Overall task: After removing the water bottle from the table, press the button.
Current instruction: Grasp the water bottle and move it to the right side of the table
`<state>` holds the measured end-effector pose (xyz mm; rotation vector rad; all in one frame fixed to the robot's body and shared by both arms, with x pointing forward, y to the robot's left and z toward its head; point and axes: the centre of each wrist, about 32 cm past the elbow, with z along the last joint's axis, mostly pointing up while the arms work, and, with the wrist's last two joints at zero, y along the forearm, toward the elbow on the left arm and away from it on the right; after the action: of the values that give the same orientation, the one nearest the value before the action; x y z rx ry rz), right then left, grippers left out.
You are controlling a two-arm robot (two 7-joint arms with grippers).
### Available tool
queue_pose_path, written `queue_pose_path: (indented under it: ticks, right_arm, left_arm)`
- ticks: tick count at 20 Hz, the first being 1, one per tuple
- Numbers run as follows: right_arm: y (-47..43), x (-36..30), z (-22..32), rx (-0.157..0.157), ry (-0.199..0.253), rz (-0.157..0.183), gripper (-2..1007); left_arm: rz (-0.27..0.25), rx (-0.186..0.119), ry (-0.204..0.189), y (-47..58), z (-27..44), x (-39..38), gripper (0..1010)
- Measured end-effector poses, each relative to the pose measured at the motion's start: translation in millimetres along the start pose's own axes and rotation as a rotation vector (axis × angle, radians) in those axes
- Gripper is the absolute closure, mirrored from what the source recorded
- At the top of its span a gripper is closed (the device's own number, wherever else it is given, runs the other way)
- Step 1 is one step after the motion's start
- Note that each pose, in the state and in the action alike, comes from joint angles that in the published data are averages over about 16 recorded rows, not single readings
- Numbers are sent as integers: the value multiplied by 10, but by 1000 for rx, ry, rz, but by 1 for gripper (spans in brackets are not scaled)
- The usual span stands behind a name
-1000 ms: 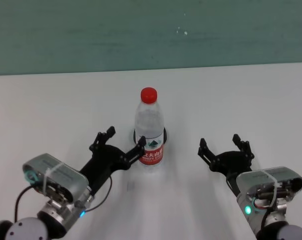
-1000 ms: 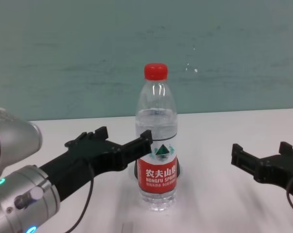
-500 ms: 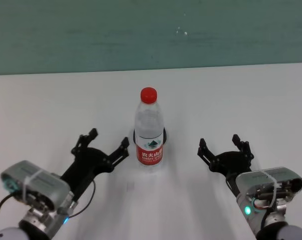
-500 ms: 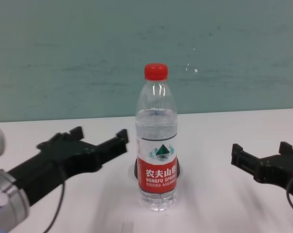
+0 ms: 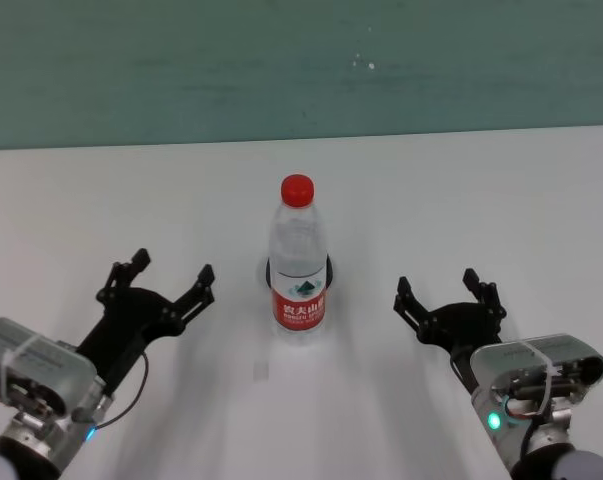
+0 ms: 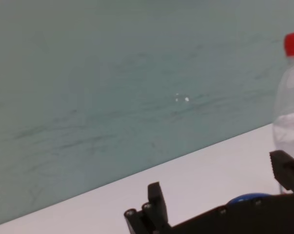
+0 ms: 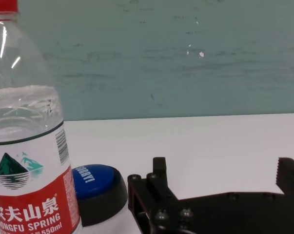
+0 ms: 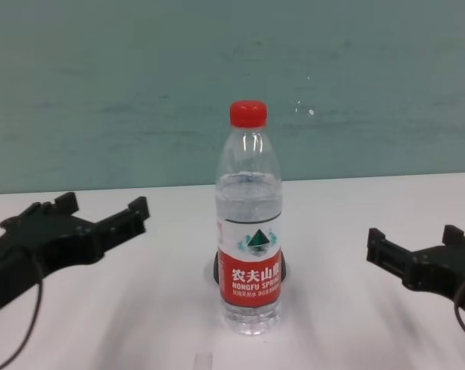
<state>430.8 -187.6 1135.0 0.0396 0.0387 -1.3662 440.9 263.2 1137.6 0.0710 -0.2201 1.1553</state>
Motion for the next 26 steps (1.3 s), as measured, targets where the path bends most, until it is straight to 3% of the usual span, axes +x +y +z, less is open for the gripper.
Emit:
queue_pose_path:
  ticks: [7,12,26]
  right_arm:
    - [0,0,0,0,0,0,5]
    - [0,0,0,0,0,0,5]
    - [0,0,0,0,0,0,5]
  left_arm:
    - [12,10,-27,-13,-52,209,7]
    - [19,23,-34,-17,-106,310,7]
    - [68,56,-33,30,-246,350,7]
